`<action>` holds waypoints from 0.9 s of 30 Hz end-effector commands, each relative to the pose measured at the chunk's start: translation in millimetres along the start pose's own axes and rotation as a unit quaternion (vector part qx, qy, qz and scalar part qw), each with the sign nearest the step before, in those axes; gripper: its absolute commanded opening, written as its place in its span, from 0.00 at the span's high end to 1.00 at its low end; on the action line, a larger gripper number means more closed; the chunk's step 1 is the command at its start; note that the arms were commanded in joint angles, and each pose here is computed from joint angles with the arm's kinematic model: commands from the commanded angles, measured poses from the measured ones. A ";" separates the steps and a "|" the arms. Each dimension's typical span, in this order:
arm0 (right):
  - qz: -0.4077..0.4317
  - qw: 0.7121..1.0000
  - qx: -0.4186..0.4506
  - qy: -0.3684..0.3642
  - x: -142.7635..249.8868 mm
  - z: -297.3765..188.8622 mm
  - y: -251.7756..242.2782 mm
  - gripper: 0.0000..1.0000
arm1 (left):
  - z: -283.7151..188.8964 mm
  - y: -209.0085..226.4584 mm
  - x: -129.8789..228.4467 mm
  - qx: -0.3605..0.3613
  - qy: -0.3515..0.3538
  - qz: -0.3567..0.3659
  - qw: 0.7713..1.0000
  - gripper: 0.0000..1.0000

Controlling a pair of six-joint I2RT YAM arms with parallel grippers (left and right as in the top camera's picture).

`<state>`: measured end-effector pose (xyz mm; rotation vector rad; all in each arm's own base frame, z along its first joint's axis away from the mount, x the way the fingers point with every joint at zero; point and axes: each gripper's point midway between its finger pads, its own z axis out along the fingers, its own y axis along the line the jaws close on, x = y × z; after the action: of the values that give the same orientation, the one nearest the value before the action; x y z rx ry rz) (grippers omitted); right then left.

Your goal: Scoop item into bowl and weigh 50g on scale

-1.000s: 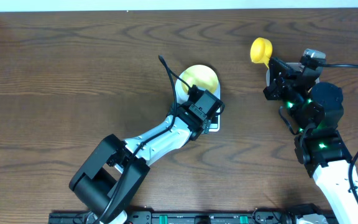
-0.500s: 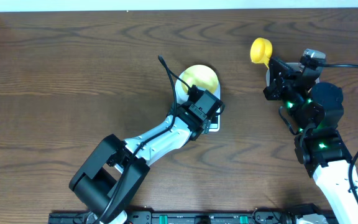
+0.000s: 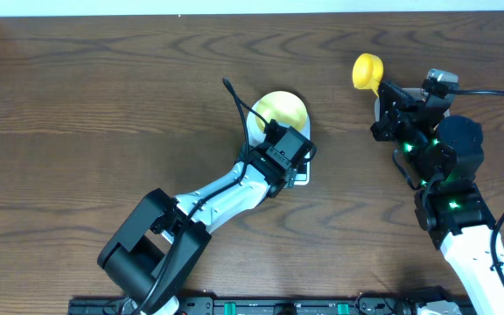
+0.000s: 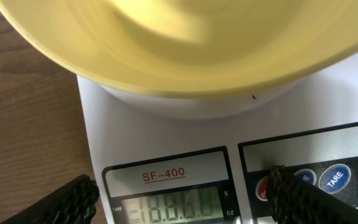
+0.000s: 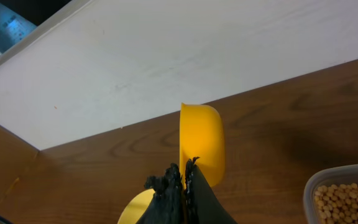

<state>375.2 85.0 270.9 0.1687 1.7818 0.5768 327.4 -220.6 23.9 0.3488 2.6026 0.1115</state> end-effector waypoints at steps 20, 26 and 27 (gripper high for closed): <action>-0.003 1.000 0.002 -0.018 -15.3 -2.8 2.0 0.99 | 14.5 8.4 20.5 -0.030 0.030 0.015 0.999 0.12; -0.003 1.000 0.005 -0.019 -16.0 -2.8 0.7 0.99 | 11.5 9.4 19.9 -0.030 0.030 0.016 0.999 0.12; -0.003 1.000 0.005 -0.019 -15.8 -2.8 0.7 0.99 | 9.8 9.5 18.5 -0.029 0.028 0.015 0.999 0.12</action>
<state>375.1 84.6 269.9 0.1715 1.7852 0.5740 325.7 -219.5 22.6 0.3511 2.6076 0.1266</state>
